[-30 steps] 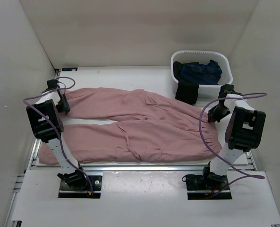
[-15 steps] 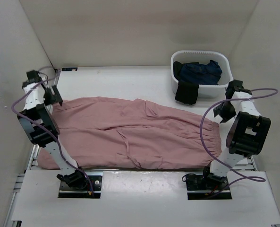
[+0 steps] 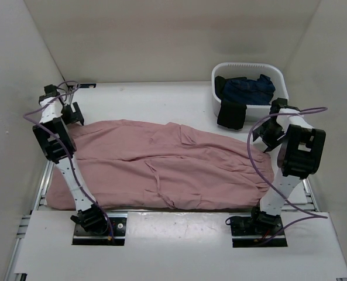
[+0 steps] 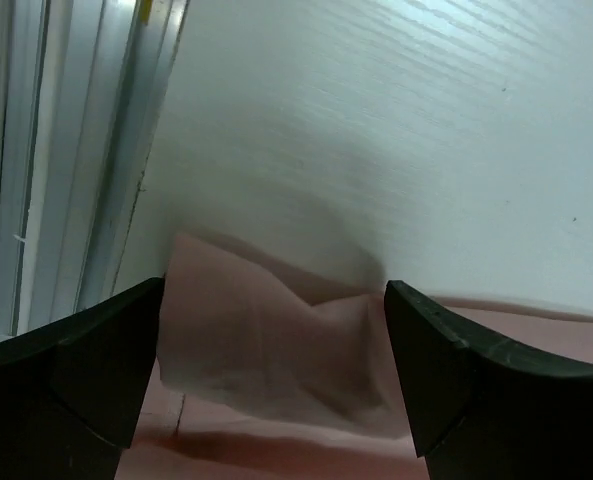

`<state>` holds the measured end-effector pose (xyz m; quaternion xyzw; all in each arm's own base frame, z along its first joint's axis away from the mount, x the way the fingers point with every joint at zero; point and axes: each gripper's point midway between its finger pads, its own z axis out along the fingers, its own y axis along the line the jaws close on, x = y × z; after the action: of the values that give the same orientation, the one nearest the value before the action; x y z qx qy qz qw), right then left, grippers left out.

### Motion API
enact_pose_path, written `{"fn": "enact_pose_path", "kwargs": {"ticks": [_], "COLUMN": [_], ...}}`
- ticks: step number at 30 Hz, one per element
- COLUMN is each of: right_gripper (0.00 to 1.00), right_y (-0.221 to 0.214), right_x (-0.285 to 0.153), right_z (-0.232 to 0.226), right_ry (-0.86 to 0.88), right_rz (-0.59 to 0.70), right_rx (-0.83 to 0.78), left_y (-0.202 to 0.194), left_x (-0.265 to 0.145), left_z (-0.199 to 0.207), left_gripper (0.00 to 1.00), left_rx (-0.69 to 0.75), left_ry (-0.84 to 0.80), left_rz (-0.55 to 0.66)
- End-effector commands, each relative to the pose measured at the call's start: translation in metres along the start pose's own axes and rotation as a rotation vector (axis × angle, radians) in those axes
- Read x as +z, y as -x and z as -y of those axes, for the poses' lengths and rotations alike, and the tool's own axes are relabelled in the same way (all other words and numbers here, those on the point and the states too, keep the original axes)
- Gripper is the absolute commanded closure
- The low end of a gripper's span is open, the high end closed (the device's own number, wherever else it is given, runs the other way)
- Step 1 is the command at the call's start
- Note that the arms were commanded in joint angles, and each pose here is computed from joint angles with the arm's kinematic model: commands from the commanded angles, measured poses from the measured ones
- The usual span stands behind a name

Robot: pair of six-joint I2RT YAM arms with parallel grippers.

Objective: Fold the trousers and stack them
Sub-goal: Flatten the trousers out

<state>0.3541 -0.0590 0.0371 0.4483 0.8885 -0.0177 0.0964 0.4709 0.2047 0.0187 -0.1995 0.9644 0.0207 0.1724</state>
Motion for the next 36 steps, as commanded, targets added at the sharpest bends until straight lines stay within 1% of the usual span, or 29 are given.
{"fn": "enact_pose_path", "kwargs": {"ticks": [1,3,5,6,7,8,9,10,11,12,13,14,16,17,18,20,21,22,24,25,27,28,29,30,31,32,33,34,36], "right_gripper": [0.26,0.3,0.44,0.51,0.59,0.72,0.78,0.84,0.93,0.99,1.0,1.0,1.0,1.0,1.0,1.0,1.0,1.0,1.0,1.0,1.0,1.0,0.99,0.9,0.67,0.61,0.56,0.51,0.45], "right_y": [-0.006,-0.004,-0.006,-0.007,-0.004,-0.005,-0.005,-0.002,-0.003,0.006,0.007,0.011,0.019,0.026,0.029,0.035,0.038,0.031,0.024,0.008,-0.009,-0.022,-0.021,-0.023,-0.023,-0.032,-0.024,-0.023,-0.018], "right_x": [0.009,0.011,0.018,0.018,0.017,0.019,0.017,0.015,0.011,0.003,-0.003,-0.014,-0.032,-0.054,-0.066,-0.106,-0.117,-0.138,-0.151,-0.155,-0.15,-0.139,-0.134,-0.132,-0.123,-0.119,-0.119,-0.105,-0.114], "right_z": [-0.007,-0.009,-0.005,-0.002,-0.005,-0.004,-0.004,-0.006,-0.005,-0.009,-0.007,-0.009,-0.007,-0.008,-0.005,0.004,0.013,0.025,0.044,0.058,0.073,0.081,0.071,0.062,0.049,0.027,0.009,-0.004,-0.05], "right_ry": [0.003,-0.004,-0.031,-0.045,-0.039,-0.045,-0.047,-0.04,-0.042,-0.024,-0.034,-0.016,-0.013,0.017,0.03,0.074,0.081,0.107,0.125,0.14,0.139,0.15,0.197,0.244,0.28,0.333,0.365,0.347,0.431], "right_rz": [-0.022,-0.029,-0.043,-0.045,-0.038,-0.044,-0.047,-0.039,-0.041,-0.009,-0.006,0.015,0.057,0.106,0.125,0.202,0.236,0.273,0.304,0.31,0.297,0.272,0.272,0.259,0.217,0.175,0.194,0.17,0.206], "right_rx": [0.016,0.015,0.012,0.011,0.012,0.011,0.011,0.003,0.002,-0.008,-0.009,-0.02,-0.033,-0.04,-0.038,-0.025,-0.005,0.009,0.064,0.074,0.086,0.081,0.077,0.057,0.047,0.013,-0.001,-0.014,-0.059], "left_y": [0.001,-0.016,-0.027,-0.038,-0.044,-0.042,-0.038,-0.036,-0.033,-0.016,-0.005,0.004,0.033,0.04,0.048,0.047,0.045,0.031,0.014,0.006,-0.028,-0.056,-0.067,-0.08,-0.086,-0.1,-0.101,-0.101,-0.101], "left_x": [-0.008,0.001,0.001,0.0,0.001,-0.002,-0.007,-0.011,-0.015,-0.031,-0.041,-0.052,-0.092,-0.107,-0.136,-0.165,-0.197,-0.198,-0.216,-0.243,-0.238,-0.232,-0.226,-0.218,-0.212,-0.197,-0.192,-0.186,-0.17], "left_z": [0.021,0.022,0.027,0.027,0.027,0.025,0.018,0.016,0.013,0.006,0.002,-0.002,-0.014,-0.018,-0.022,-0.033,-0.042,-0.05,-0.063,-0.077,-0.083,-0.077,-0.073,-0.066,-0.06,-0.045,-0.042,-0.035,-0.035], "left_gripper": [0.0,0.0,0.02,0.31,0.54,0.8,0.86,0.86,0.86,0.86,0.86,0.86,0.86,0.86,0.86,0.86,0.86,0.86,0.86,0.86,0.86,0.86,0.86,0.86,0.86,0.86,0.86,0.86,0.86], "left_rx": [0.009,0.006,0.003,0.0,-0.001,0.0,0.003,0.005,0.006,0.009,0.009,0.009,0.002,-0.002,-0.008,-0.027,-0.049,-0.06,-0.089,-0.126,-0.15,-0.153,-0.15,-0.139,-0.127,-0.102,-0.1,-0.088,-0.089], "left_ry": [-0.071,-0.08,-0.11,-0.11,-0.11,-0.098,-0.058,-0.041,-0.025,0.018,0.041,0.067,0.144,0.168,0.194,0.238,0.247,0.263,0.279,0.292,0.268,0.229,0.211,0.193,0.186,0.136,0.116,0.098,0.086], "left_rz": [0.0,-0.047,-0.079,-0.11,-0.128,-0.119,-0.107,-0.096,-0.085,-0.027,0.008,0.042,0.156,0.191,0.251,0.293,0.347,0.322,0.329,0.381,0.329,0.287,0.272,0.241,0.227,0.179,0.178,0.168,0.124]}}
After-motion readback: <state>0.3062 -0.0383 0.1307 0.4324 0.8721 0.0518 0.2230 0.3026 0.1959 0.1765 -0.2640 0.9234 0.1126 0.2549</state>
